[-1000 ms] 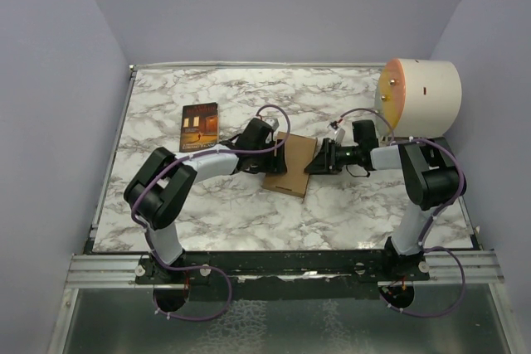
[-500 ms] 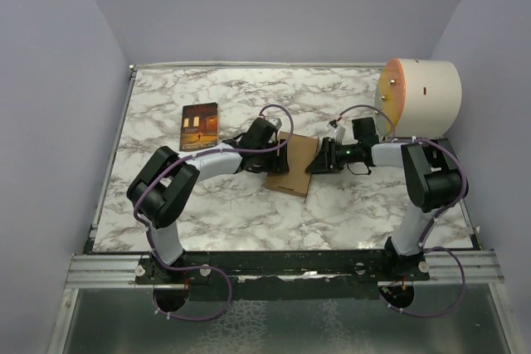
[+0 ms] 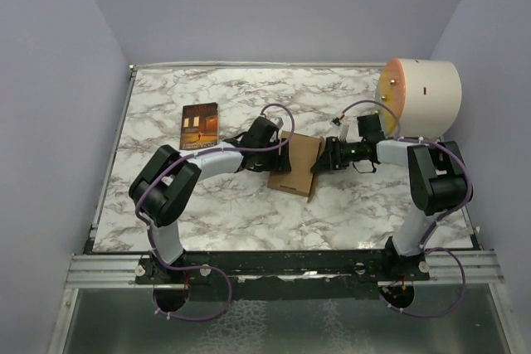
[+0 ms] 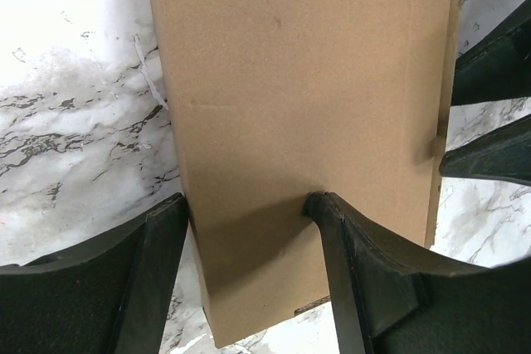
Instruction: Fold the paper box
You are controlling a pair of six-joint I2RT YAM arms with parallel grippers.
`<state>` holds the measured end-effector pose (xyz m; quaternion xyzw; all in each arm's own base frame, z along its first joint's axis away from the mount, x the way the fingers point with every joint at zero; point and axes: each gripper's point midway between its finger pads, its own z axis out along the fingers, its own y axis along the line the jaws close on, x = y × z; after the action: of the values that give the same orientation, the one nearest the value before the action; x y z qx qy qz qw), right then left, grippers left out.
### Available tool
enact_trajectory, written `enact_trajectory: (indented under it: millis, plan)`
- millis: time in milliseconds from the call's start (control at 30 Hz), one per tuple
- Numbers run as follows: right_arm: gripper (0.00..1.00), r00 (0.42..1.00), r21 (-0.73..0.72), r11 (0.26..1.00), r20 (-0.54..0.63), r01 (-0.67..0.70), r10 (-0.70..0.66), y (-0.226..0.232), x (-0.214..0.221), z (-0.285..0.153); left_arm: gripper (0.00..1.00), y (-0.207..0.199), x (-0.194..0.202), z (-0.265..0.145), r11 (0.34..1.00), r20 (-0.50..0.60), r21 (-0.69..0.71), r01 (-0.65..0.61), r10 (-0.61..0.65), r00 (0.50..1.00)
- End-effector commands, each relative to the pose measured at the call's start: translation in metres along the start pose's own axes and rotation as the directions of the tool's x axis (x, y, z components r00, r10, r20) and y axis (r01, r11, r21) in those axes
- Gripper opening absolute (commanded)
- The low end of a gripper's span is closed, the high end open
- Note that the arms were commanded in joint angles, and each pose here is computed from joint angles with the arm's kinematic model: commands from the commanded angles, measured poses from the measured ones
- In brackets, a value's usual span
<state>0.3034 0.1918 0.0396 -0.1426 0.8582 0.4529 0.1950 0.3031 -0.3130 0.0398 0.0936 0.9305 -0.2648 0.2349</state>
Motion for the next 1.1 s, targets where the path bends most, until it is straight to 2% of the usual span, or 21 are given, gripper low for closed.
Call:
enact_trajectory:
  millis: [0,267,433,567,667,733,767,800,867,933,1000,1067]
  plan:
    - [0.53,0.994,-0.063,0.993,0.034,0.105,-0.103,0.005,-0.013,-0.015,0.65,-0.001,0.009,0.003,1.000,-0.047,0.011,-0.020,0.020,0.999]
    - [0.65,0.980,-0.085,0.977,0.032,0.198,-0.196,0.008,-0.013,-0.032,0.65,0.004,0.009,0.001,1.000,-0.046,0.005,-0.009,0.009,0.999]
    - [0.67,0.954,-0.049,0.953,0.034,0.299,-0.297,0.010,-0.017,-0.045,0.65,0.006,0.010,-0.002,1.000,-0.039,0.007,-0.001,0.001,0.999]
    - [0.67,0.903,-0.024,0.903,0.050,0.429,-0.427,0.019,-0.021,-0.057,0.65,0.005,0.008,-0.004,1.000,-0.033,0.012,-0.002,0.002,0.999]
    - [0.66,0.835,-0.037,0.835,0.073,0.549,-0.546,0.032,-0.019,-0.065,0.65,0.005,0.007,-0.007,1.000,-0.030,0.013,-0.005,0.006,1.000]
    - [0.66,0.758,-0.077,0.755,0.103,0.651,-0.644,0.045,-0.012,-0.070,0.65,0.005,0.006,-0.008,1.000,-0.029,0.015,-0.008,0.008,1.000]
    - [0.67,0.701,-0.102,0.694,0.127,0.713,-0.702,0.052,-0.006,-0.072,0.65,0.004,0.005,-0.009,1.000,-0.026,0.017,-0.009,0.009,1.000]
    - [0.68,0.619,-0.122,0.606,0.160,0.786,-0.769,0.060,0.002,-0.075,0.65,0.004,0.005,-0.009,1.000,-0.025,0.018,-0.009,0.010,1.000]
    - [0.74,0.402,-0.132,0.381,0.227,0.915,-0.887,0.072,0.023,-0.078,0.65,0.005,0.005,-0.010,1.000,-0.027,0.017,-0.014,0.015,1.000]
    - [0.84,0.189,-0.097,0.169,0.254,0.981,-0.949,0.074,0.040,-0.079,0.65,0.005,0.005,-0.010,1.000,-0.025,0.017,-0.016,0.017,1.000]
    - [0.88,0.068,-0.061,0.055,0.237,0.997,-0.969,0.071,0.046,-0.077,0.65,0.007,0.006,-0.011,1.000,-0.027,0.014,-0.015,0.015,1.000]
    - [0.82,0.008,-0.053,-0.002,0.201,0.999,-0.980,0.065,0.049,-0.071,0.65,0.006,0.006,-0.011,1.000,-0.026,0.016,-0.015,0.016,1.000]
